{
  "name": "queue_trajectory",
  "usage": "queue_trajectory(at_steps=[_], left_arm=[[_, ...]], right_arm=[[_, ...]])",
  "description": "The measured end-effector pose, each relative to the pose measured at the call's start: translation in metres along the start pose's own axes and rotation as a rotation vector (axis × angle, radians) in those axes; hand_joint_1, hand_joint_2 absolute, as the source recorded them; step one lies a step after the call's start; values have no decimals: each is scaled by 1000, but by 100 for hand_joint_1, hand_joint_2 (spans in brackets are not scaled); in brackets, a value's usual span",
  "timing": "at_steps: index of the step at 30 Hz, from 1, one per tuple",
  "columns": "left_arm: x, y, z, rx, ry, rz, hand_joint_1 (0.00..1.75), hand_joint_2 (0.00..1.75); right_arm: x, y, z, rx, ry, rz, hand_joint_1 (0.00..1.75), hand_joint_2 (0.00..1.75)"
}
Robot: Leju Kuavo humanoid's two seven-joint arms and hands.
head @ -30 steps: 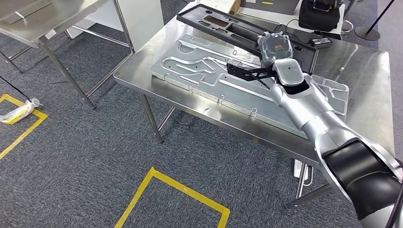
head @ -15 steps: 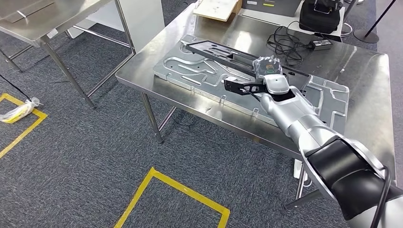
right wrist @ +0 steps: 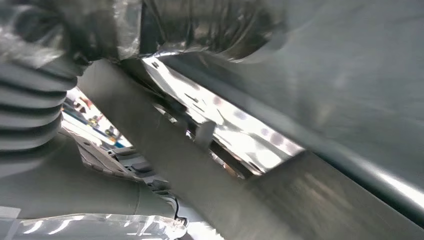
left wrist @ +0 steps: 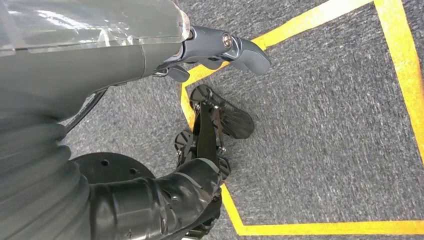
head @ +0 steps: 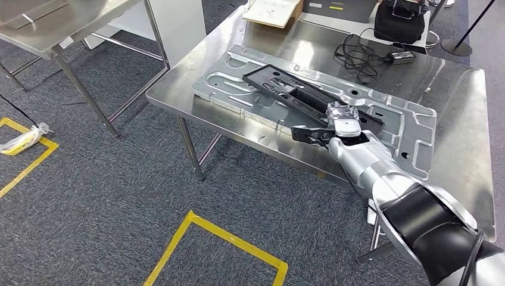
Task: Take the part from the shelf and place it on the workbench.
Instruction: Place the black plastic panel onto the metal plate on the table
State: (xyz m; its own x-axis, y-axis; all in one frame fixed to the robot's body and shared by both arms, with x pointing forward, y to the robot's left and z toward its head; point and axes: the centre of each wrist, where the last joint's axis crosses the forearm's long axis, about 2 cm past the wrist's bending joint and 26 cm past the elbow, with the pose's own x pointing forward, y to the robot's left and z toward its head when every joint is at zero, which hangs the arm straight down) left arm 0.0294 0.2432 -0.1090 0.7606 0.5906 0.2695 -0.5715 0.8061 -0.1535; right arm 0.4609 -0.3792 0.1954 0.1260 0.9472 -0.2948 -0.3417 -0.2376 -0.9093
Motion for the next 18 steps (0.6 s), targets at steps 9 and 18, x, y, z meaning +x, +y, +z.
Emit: queue_trajectory(at_steps=[9, 18], left_arm=[[-1, -2, 0, -22, 7, 31, 0, 0], [-3, -5, 0, -47, 3, 51, 0, 0]], right_arm=[[-3, -2, 0, -84, 33, -16, 0, 0], [9, -41, 1, -371, -53, -52, 0, 0]])
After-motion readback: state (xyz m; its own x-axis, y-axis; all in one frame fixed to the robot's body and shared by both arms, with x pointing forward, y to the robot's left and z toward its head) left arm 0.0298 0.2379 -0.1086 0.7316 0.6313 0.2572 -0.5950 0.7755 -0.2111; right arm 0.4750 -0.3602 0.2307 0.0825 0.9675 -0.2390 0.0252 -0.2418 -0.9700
